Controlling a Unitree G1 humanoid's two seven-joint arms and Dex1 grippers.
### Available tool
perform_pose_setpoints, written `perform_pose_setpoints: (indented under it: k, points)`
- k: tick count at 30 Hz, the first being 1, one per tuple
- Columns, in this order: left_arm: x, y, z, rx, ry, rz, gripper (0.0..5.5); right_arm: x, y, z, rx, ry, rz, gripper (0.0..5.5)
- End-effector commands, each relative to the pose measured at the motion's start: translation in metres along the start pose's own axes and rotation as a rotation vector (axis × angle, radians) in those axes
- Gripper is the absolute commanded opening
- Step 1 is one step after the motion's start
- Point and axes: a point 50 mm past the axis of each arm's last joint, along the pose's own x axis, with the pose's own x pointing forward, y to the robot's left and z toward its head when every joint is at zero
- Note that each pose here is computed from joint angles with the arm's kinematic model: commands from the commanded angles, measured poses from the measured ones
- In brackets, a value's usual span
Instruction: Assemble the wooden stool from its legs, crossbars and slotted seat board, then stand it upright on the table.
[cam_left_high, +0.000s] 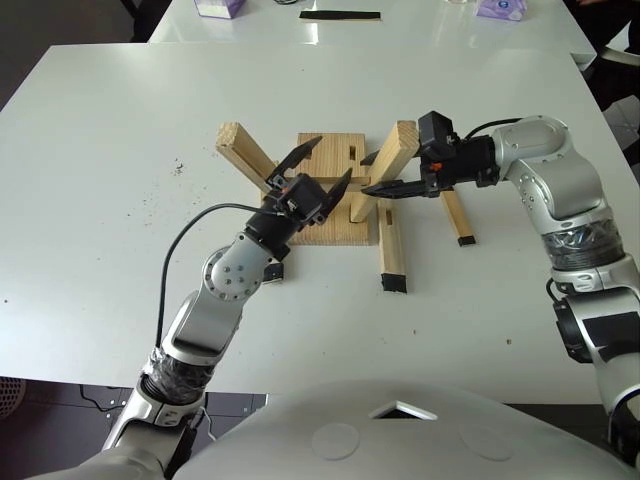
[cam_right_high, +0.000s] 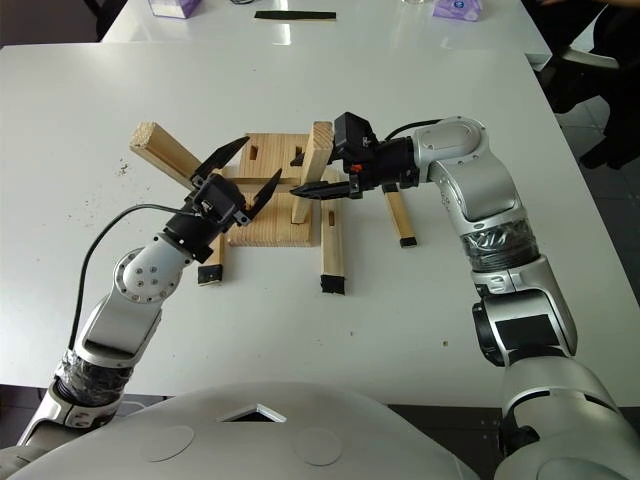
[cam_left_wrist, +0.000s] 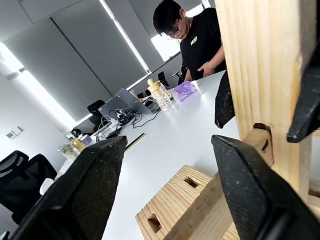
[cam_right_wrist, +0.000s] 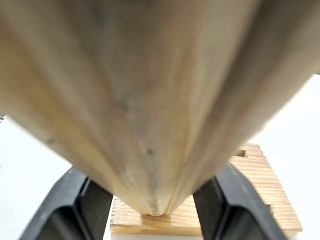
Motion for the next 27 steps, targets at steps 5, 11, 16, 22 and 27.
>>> perform_pose_setpoints:
  k: [5, 11, 16, 22, 27]
  points:
    - [0.006, 0.008, -0.018, -0.247, 0.157, 0.172, 3.15, 0.006, 0.005, 0.000, 0.010, 0.045, 0.064, 2.03]
    - [0.010, -0.004, -0.026, -0.470, 0.274, 0.170, 2.31, 0.011, 0.005, 0.015, 0.030, 0.000, 0.054, 2.03]
    - [0.022, 0.010, 0.008, -0.607, 0.105, 0.159, 1.52, 0.013, 0.005, 0.020, 0.055, -0.018, 0.027, 2.03]
    - [0.028, 0.058, 0.077, -0.694, -0.291, 0.265, 0.82, 0.012, 0.002, 0.020, 0.070, -0.011, -0.013, 2.03]
    - [-0.005, 0.144, 0.121, -0.672, -0.590, 0.626, 0.82, 0.009, 0.001, 0.017, 0.082, 0.008, -0.034, 2.03]
